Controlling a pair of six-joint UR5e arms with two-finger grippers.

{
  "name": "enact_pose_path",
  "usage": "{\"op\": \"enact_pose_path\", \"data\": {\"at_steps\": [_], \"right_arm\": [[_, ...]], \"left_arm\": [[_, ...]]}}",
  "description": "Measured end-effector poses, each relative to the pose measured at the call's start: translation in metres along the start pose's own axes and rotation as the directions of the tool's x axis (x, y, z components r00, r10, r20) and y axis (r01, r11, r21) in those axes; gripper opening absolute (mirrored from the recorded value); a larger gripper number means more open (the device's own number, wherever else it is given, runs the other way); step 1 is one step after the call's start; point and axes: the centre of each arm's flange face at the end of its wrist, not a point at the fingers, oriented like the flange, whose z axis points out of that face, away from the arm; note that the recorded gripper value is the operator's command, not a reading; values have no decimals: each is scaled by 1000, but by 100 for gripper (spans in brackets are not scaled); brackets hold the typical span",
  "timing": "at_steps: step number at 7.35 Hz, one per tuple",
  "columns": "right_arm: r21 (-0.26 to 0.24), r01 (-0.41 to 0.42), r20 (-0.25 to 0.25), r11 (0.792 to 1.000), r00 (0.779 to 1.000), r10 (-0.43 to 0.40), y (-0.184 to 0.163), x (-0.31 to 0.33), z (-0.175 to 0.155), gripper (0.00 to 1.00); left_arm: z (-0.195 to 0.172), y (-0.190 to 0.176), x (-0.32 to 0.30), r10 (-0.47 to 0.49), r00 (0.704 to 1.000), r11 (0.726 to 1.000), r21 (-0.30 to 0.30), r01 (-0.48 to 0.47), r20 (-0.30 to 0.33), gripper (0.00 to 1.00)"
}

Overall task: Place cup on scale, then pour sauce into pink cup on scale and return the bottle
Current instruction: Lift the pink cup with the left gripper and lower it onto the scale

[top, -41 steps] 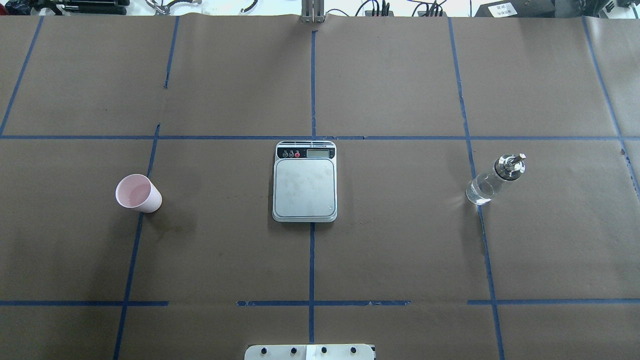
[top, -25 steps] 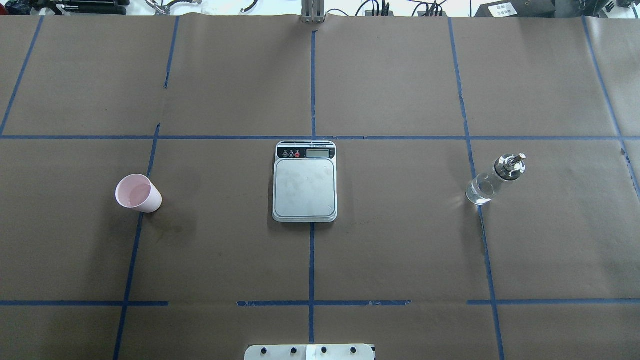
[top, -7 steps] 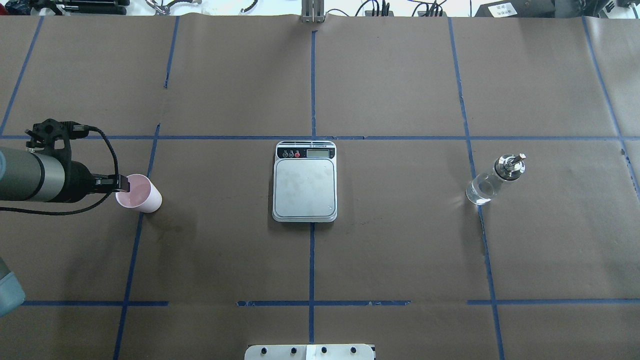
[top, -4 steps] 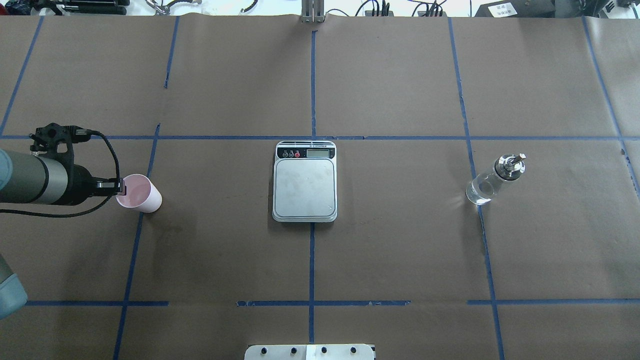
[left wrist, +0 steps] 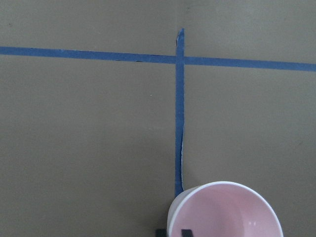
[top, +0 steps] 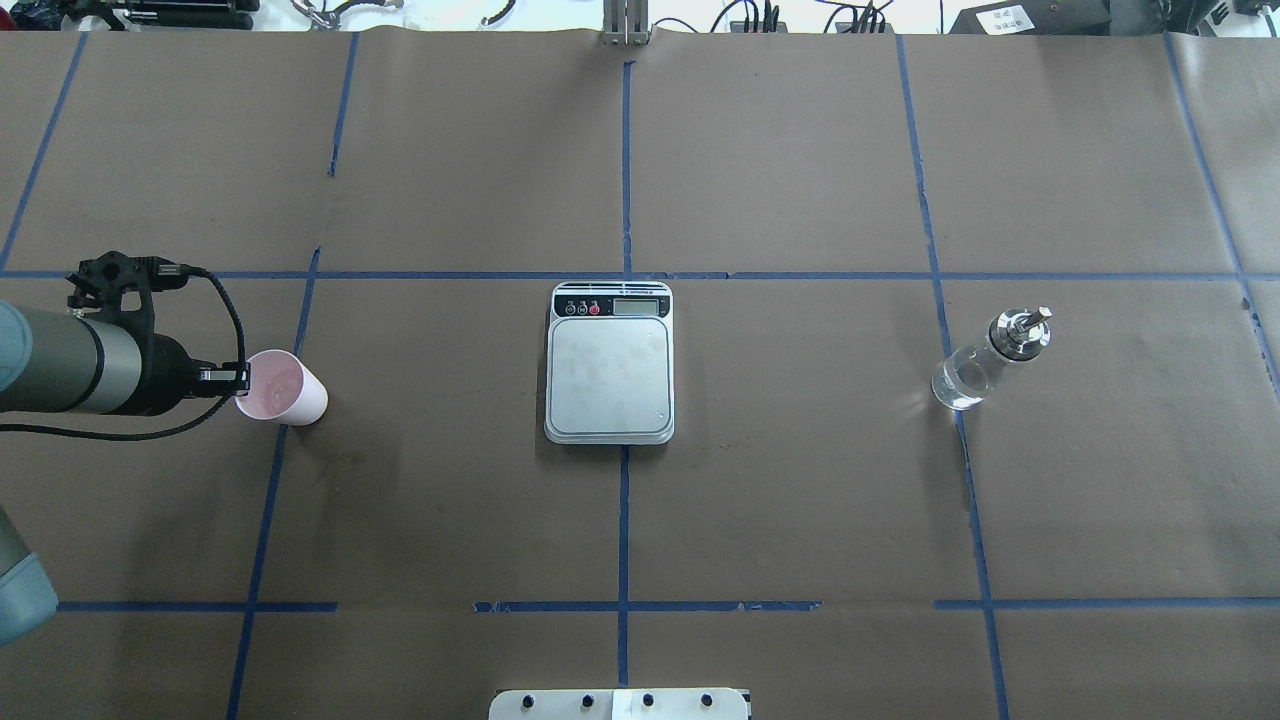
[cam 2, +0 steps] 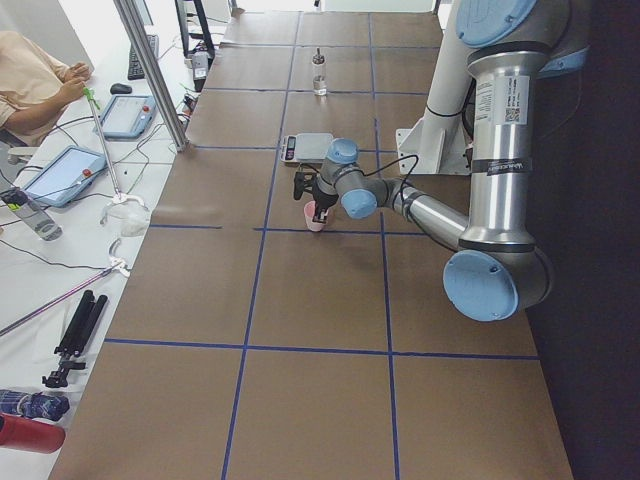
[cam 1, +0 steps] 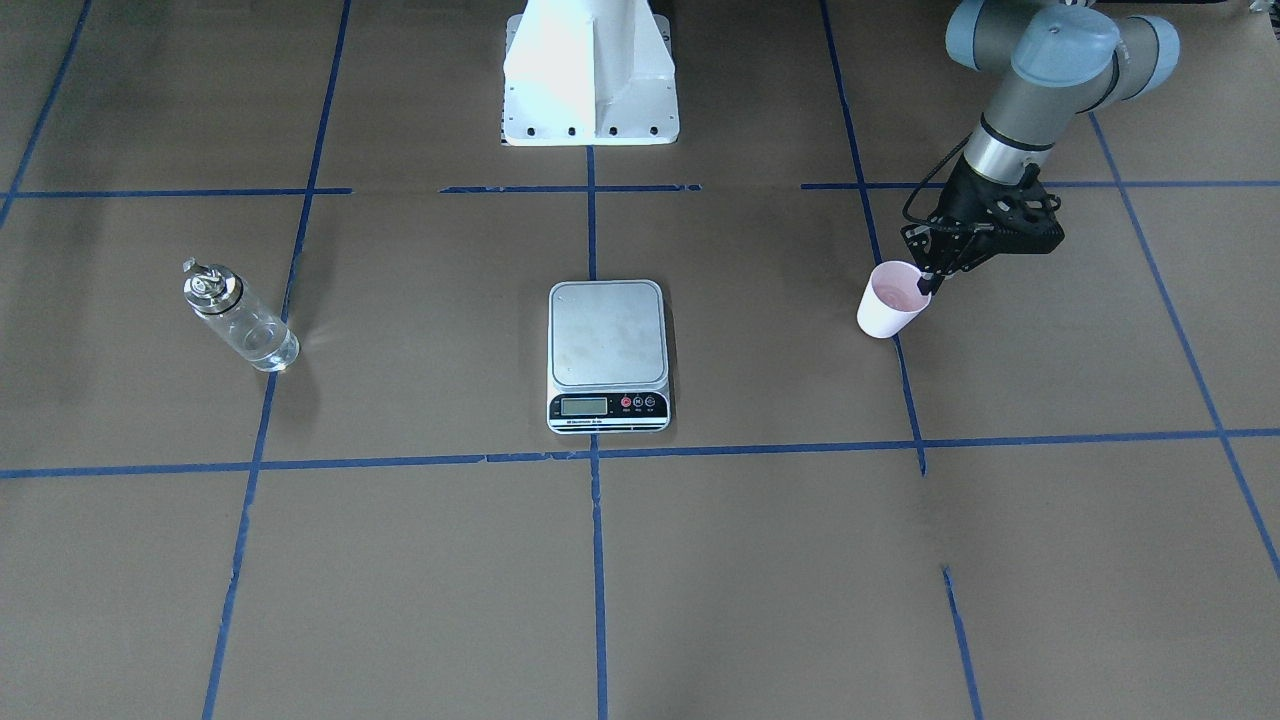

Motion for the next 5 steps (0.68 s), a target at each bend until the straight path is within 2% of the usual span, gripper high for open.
{"op": "enact_pose_path", "data": {"at_steps": [2, 3, 5], "right_arm": [[-1, -1, 0, 1000, 1000, 1, 0, 0, 0, 100], [-1, -2, 0, 1000, 1000, 2, 0, 0, 0, 100], [-2, -4, 1, 1000, 1000, 4, 1, 1, 1, 100]], "left_arm": [[-21, -5, 26, 16, 999, 1000, 8, -16, -36, 0], [-28, -20, 64, 16, 999, 1000, 9, -16, -39, 0], [-52, -54, 180, -2, 1000, 1000, -14, 2, -20, 0]]}}
